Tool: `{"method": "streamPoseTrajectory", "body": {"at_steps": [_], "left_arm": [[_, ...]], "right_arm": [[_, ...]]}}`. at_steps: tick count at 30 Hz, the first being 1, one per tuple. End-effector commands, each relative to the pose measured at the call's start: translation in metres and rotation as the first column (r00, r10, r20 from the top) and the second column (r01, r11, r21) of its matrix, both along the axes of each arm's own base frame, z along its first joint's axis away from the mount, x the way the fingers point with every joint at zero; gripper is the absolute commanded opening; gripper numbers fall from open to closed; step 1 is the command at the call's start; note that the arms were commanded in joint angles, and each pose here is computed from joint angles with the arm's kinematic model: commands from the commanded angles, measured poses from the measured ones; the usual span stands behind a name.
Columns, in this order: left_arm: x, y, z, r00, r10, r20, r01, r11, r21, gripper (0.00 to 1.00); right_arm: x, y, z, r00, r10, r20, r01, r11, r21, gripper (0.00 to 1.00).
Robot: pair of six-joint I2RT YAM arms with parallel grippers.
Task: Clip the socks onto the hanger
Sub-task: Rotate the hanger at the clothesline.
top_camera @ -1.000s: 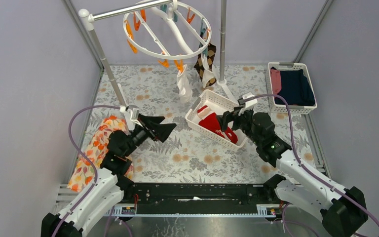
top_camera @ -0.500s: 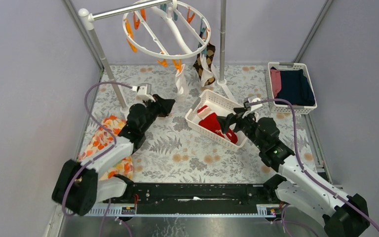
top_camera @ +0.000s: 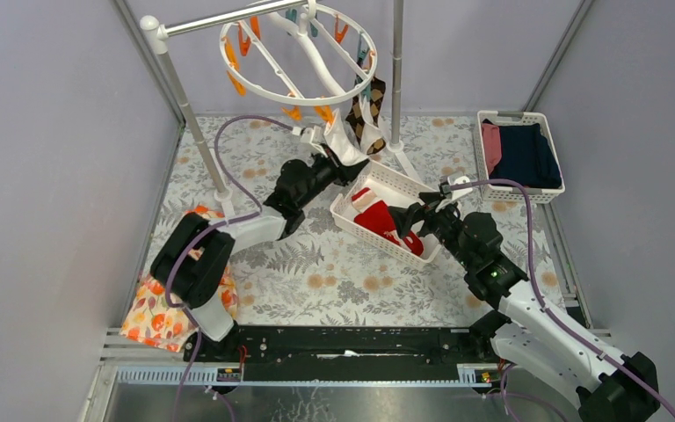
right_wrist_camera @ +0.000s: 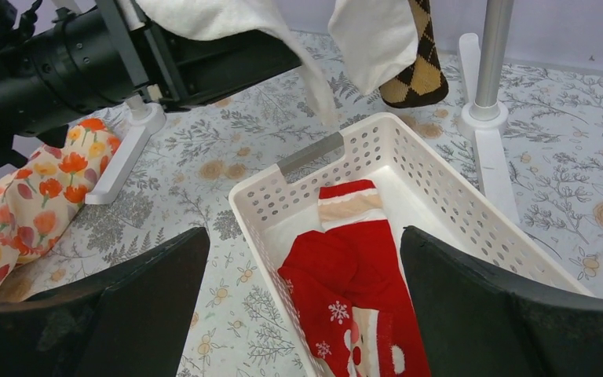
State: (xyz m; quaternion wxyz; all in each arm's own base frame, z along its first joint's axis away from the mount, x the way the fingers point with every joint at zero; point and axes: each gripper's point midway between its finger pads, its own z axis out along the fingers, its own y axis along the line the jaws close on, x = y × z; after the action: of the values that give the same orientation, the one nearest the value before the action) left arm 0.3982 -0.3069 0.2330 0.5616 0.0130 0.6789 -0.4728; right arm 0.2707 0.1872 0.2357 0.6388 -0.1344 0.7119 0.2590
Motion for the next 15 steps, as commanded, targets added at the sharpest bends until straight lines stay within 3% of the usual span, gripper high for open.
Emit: {"method": "streamPoseTrajectory", "body": {"at_steps": [1,15], "left_arm": [[0.008,-0.030,0.027,0.995,-0.065,0.073,0.071,0.994,-0.086,0.22],[0.026,-0.067,0.007,0.987,-0.159,0.011,0.159,0.979,-0.128,0.24]], "right_arm": [[0.003,-0.008,0.012,0.998,-0.044,0.036,0.043,0.999,0.034,1.00],[0.002,-0.015,0.015,0.996,-0.071,0.051,0.070,0.997,0.030,1.00]]}}
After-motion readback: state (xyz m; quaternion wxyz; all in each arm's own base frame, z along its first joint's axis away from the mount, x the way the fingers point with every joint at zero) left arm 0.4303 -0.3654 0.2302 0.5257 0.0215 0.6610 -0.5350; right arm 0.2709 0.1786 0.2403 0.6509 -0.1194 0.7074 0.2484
